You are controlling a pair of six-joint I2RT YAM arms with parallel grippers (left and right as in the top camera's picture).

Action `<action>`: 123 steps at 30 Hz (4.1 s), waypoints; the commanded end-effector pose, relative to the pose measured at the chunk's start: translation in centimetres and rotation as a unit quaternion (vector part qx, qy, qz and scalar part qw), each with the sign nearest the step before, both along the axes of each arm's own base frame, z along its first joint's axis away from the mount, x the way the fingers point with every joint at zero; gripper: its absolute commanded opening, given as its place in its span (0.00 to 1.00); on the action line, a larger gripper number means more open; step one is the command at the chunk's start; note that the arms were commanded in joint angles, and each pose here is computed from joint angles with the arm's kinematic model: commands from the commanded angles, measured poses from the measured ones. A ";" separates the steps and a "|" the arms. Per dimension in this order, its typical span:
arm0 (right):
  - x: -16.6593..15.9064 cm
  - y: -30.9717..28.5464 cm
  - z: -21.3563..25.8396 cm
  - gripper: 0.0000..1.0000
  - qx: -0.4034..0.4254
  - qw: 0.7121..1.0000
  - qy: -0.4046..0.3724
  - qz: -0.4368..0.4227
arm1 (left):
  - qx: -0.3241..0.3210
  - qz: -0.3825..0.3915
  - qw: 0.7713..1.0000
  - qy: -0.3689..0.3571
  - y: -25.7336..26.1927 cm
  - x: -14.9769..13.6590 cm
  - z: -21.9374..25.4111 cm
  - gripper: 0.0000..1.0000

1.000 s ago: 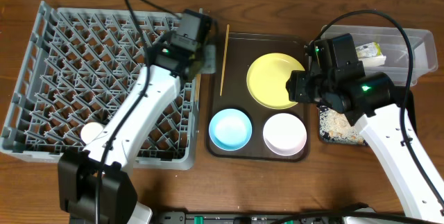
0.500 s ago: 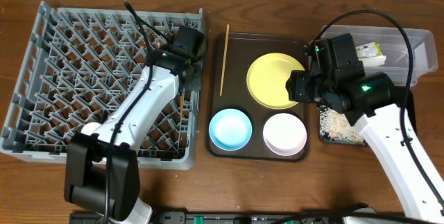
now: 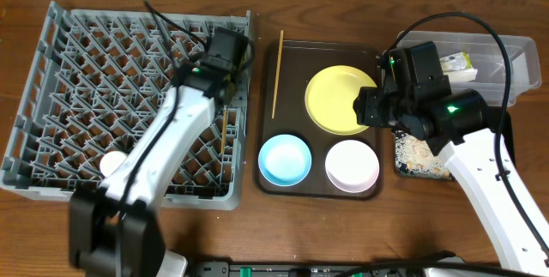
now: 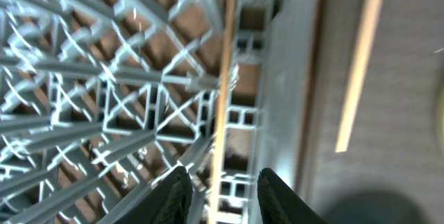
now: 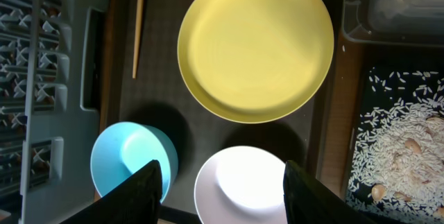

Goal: Sort waste into correct bins and load items into the dishwasher
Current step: 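Place the chopstick upright into the dish rack with the left gripper, then grasp the second wooden chopstick with the left gripper, then insert the second chopstick upright into the dish rack with the left gripper, then grasp the white bowl on the brown tray with the left gripper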

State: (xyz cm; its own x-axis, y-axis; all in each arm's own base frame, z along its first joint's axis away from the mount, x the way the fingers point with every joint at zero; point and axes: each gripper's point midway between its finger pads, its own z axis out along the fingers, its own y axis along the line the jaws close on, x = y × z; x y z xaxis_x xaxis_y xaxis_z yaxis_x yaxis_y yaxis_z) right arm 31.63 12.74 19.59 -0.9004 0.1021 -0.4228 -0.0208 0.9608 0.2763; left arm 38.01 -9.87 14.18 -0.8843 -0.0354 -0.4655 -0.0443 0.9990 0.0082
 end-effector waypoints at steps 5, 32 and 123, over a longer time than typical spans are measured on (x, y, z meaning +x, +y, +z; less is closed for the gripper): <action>-0.1 -0.1 -0.2 0.54 0.001 1.000 0.007 -0.004 | -0.115 -0.083 0.984 -0.109 -5.5 0.5 8.2 0.33; 0.0 0.0 -0.1 0.56 0.003 1.000 0.003 -0.005 | -0.045 -0.138 0.989 -0.019 -10.7 6.8 -11.2 0.41; -0.1 -7.6 -0.2 0.59 -0.039 0.984 0.023 -0.173 | -0.147 -0.307 0.935 0.098 -20.2 -10.0 -4.2 0.50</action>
State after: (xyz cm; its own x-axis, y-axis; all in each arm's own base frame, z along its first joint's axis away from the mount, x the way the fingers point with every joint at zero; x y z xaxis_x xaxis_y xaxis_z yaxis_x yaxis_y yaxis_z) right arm 31.15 8.64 18.63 -0.8943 0.2492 -0.3717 0.1805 0.9609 0.2101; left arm 29.21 -29.02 12.44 -0.8418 0.3674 -0.3956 0.5008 0.8051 -0.3180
